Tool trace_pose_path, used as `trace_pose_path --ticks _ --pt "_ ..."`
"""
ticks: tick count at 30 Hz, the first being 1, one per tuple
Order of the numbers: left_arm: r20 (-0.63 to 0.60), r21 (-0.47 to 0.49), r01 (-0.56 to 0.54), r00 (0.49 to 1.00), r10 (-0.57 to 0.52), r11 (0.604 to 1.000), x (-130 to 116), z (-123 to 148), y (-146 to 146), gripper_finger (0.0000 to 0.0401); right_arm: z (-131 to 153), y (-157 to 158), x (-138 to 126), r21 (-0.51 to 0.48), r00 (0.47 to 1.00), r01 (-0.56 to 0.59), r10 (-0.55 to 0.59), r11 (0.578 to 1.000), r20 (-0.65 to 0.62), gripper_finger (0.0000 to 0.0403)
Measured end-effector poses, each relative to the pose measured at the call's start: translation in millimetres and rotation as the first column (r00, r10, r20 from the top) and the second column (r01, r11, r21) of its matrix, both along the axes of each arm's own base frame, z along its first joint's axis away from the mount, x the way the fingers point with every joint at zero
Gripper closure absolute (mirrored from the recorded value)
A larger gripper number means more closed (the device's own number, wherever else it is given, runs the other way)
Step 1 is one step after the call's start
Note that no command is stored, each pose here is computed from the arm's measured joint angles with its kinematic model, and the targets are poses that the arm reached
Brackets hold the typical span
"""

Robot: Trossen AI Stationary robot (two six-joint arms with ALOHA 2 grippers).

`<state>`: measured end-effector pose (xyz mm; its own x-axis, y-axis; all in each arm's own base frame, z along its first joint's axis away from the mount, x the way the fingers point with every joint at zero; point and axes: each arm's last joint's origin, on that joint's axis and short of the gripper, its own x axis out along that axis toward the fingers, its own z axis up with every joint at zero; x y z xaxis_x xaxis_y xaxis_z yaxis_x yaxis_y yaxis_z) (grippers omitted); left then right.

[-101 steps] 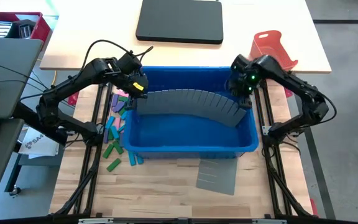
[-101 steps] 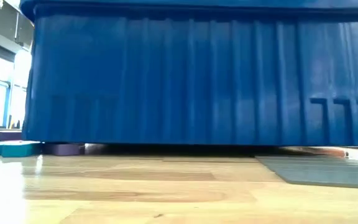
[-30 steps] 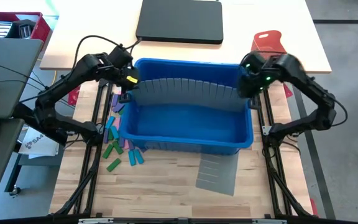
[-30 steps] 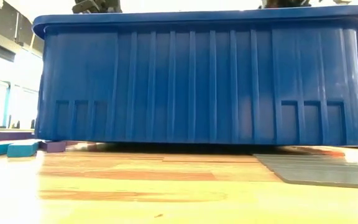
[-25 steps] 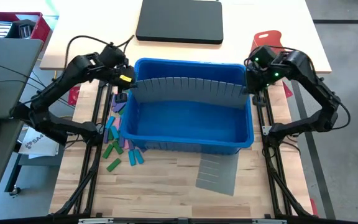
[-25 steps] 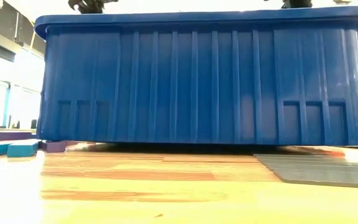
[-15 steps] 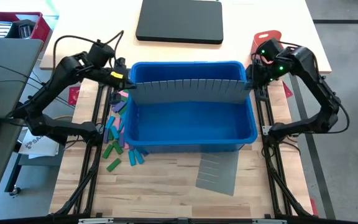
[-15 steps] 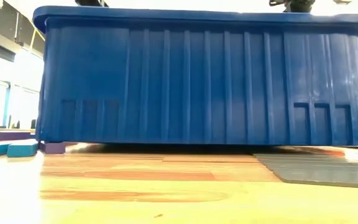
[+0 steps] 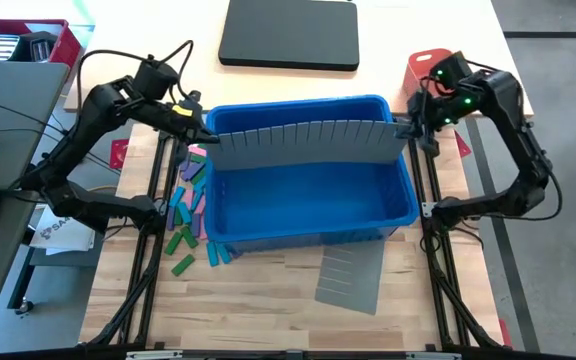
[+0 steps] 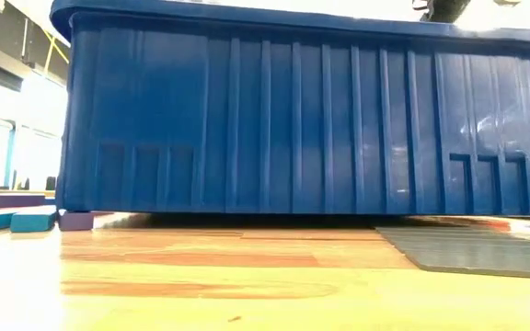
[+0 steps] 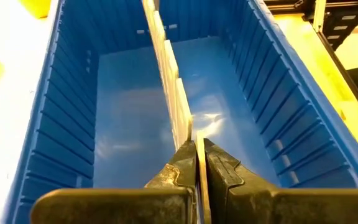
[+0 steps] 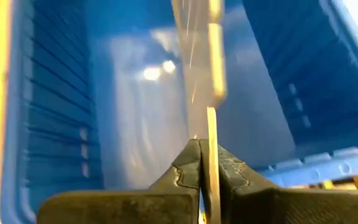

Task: Sort blocks
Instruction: Insert the bin divider into the blue bin

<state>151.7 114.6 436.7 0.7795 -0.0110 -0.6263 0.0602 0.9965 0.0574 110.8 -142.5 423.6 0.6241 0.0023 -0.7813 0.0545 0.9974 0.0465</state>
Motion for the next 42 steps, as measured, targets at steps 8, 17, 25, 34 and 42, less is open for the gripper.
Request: trace_pose_path --ticks 8,17,25,34,42 --pt "0.037 -0.053 0.055 0.998 -0.053 0.997 -1.6 3.8 -4.0 0.04 0.4 -4.4 -4.7 -0.028 1.0 -0.017 0.018 0.999 0.023 0.0402" --pt "0.053 -0.086 0.073 0.996 -0.069 0.994 -1.7 4.2 -5.4 0.04 -6.7 -20.9 5.0 -0.029 0.998 -0.049 0.05 0.998 0.03 0.0402" --pt "0.025 -0.027 0.05 0.998 -0.049 0.998 3.5 -6.4 1.2 0.04 -5.1 -17.9 3.1 -0.046 0.998 -0.049 0.05 0.998 0.022 0.0401" --pt "0.063 0.056 0.029 0.997 -0.032 0.998 4.4 -4.9 11.6 0.04 4.1 -0.6 -7.4 -0.093 0.998 -0.047 0.05 0.995 0.035 0.0401" --pt "0.074 0.032 0.04 0.996 -0.042 0.999 2.5 -5.2 12.3 0.04 7.2 5.0 -10.8 -0.109 0.998 -0.042 0.047 0.993 0.043 0.0401"
